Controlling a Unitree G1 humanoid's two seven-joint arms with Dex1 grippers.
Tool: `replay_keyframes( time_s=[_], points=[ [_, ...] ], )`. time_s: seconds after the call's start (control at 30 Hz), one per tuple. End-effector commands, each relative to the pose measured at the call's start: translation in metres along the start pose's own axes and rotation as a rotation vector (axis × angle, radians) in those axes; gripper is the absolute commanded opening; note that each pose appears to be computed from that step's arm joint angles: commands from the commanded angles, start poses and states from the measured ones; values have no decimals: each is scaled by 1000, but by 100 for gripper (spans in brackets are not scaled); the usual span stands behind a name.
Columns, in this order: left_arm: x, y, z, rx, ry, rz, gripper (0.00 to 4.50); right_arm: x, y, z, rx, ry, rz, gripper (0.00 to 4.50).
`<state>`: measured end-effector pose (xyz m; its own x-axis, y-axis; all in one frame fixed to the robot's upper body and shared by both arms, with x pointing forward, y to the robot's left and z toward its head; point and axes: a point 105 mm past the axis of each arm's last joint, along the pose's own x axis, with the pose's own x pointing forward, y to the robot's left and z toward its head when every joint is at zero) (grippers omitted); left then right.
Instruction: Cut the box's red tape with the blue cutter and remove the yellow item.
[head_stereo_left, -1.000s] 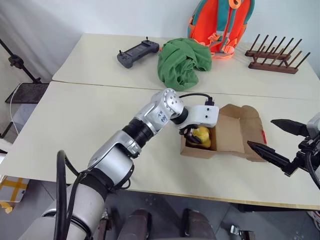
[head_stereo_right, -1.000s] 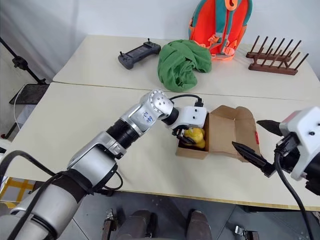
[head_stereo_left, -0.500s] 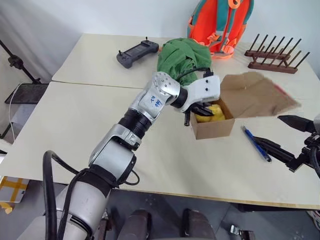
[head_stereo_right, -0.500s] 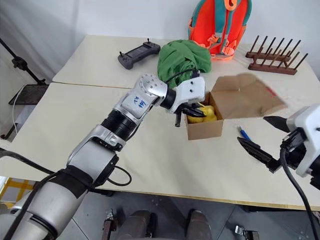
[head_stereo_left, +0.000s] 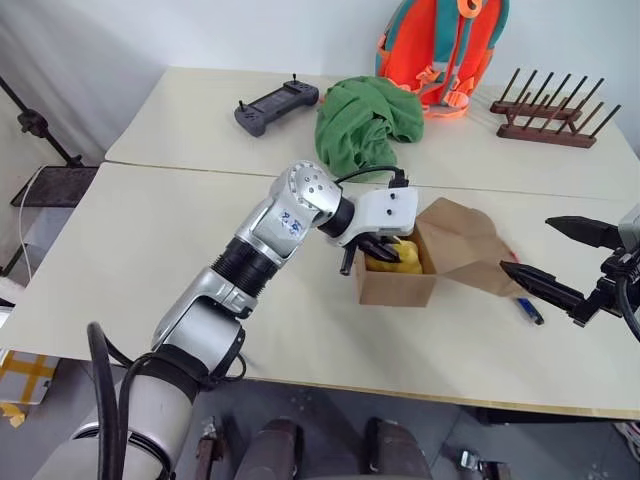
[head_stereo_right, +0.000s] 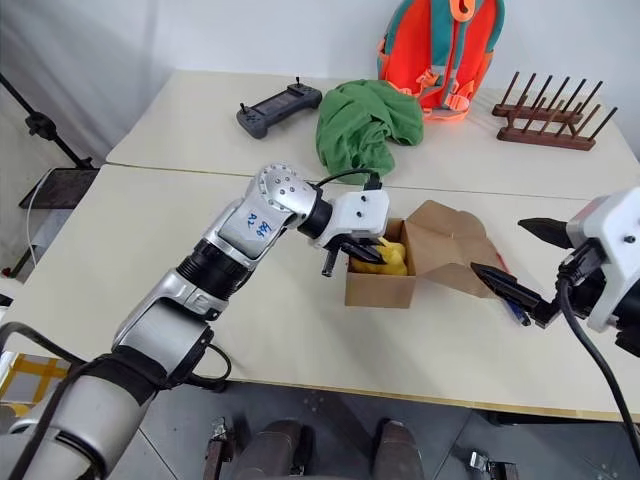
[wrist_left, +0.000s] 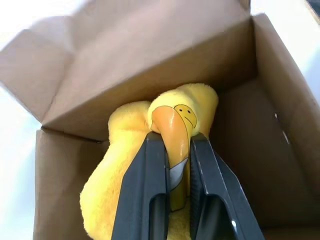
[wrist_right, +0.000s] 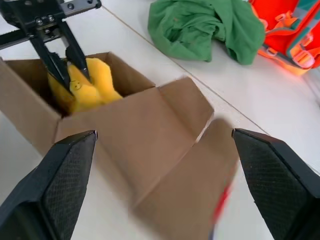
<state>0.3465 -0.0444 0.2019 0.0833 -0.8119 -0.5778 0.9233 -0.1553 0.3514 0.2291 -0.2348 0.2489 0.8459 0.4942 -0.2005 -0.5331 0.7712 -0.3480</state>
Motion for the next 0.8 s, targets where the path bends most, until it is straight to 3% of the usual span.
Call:
replay_keyframes(
  time_s=[0.03, 0.13, 0.27, 0.37, 0.53, 0.6, 0.7, 0.8],
  points=[
    [-3, 8, 9, -187, -16, 39, 10, -2, 1, 6, -30, -22, -12, 450],
    [-2, 10, 5, -260, 11, 76, 10, -2, 2, 5, -29, -18, -11, 450],
    [-13, 14, 23, -489, -109, 59, 10, -3, 0, 6, -29, -20, -15, 450],
    [-15, 10, 18, -442, -91, 63, 10, -1, 0, 4, -28, -17, -10, 450],
    [-35, 15, 39, -561, -245, 43, 10, -1, -1, 6, -31, -23, -6, 450],
    [-39, 17, 36, -397, -221, 111, 10, 0, -2, 5, -30, -22, -5, 450],
    [-33, 11, 11, 38, -19, 214, 10, 2, -1, 4, -35, -21, 6, 450],
    [-31, 8, -2, 318, 83, 253, 10, 4, 0, 4, -43, -24, 15, 450]
  ],
)
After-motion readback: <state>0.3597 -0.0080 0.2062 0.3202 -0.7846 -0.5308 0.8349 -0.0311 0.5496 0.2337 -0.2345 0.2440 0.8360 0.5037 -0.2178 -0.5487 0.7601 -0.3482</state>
